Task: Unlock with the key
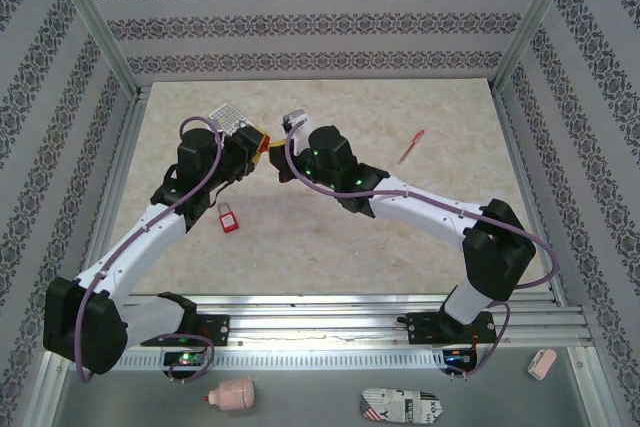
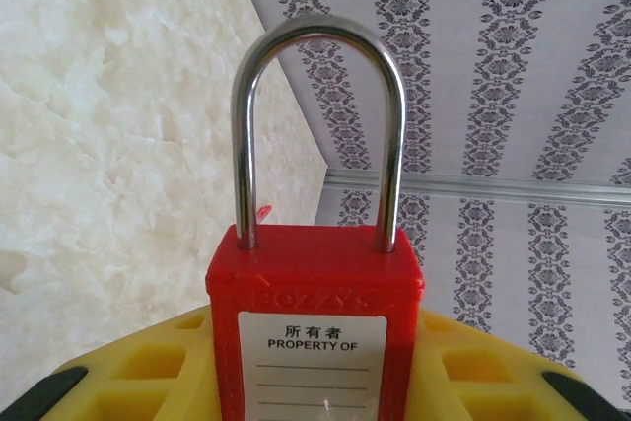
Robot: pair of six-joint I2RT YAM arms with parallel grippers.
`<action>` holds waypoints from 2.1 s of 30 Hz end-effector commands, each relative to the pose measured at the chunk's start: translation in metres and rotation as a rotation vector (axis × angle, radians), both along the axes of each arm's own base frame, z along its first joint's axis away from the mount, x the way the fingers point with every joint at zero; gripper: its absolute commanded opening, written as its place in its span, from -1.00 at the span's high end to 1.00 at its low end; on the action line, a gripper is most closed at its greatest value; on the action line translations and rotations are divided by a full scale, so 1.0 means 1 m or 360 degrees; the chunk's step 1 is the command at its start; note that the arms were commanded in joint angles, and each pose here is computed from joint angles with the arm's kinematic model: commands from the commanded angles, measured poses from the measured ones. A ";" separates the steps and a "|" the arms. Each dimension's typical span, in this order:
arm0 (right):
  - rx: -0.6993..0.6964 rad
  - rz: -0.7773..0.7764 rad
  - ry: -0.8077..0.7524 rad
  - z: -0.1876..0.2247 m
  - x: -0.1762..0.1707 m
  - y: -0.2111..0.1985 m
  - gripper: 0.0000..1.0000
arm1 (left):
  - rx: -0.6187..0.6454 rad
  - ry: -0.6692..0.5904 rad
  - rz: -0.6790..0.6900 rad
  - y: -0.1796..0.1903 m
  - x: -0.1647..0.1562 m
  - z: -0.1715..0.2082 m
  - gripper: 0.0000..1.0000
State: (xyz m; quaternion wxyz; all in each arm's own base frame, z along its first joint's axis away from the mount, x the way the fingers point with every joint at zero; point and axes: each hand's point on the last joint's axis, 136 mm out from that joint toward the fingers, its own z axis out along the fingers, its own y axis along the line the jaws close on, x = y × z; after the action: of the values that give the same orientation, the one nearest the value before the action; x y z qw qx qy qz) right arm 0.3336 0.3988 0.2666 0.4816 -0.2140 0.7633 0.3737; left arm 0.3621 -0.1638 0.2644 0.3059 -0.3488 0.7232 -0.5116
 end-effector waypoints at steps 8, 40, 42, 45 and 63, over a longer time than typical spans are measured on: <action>0.0083 0.0051 -0.0211 0.032 -0.003 0.016 1.00 | -0.0013 -0.0049 -0.0346 -0.050 -0.028 0.021 1.00; -0.1278 0.0622 -0.1610 -0.074 -0.108 0.064 1.00 | 0.0460 0.0468 -0.0883 -0.051 -0.028 0.009 1.00; -0.1289 0.0622 -0.1614 -0.075 -0.108 0.065 1.00 | 0.0463 0.0454 -0.0886 -0.052 -0.029 0.012 1.00; -0.1273 0.0590 -0.1617 -0.070 -0.106 0.064 1.00 | 0.0532 0.0446 -0.0882 -0.047 -0.032 0.013 1.00; -0.1190 0.0454 -0.1421 -0.068 -0.107 0.026 -0.27 | 0.0788 0.0329 -0.0829 -0.028 -0.030 0.012 1.00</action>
State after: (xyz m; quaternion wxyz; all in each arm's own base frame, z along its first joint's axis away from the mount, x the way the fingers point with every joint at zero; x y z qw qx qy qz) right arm 0.2215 0.4362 0.1802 0.5739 -0.6448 0.5048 -0.0051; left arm 0.3365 -0.1963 0.2582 0.1314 -0.1442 0.9154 -0.3521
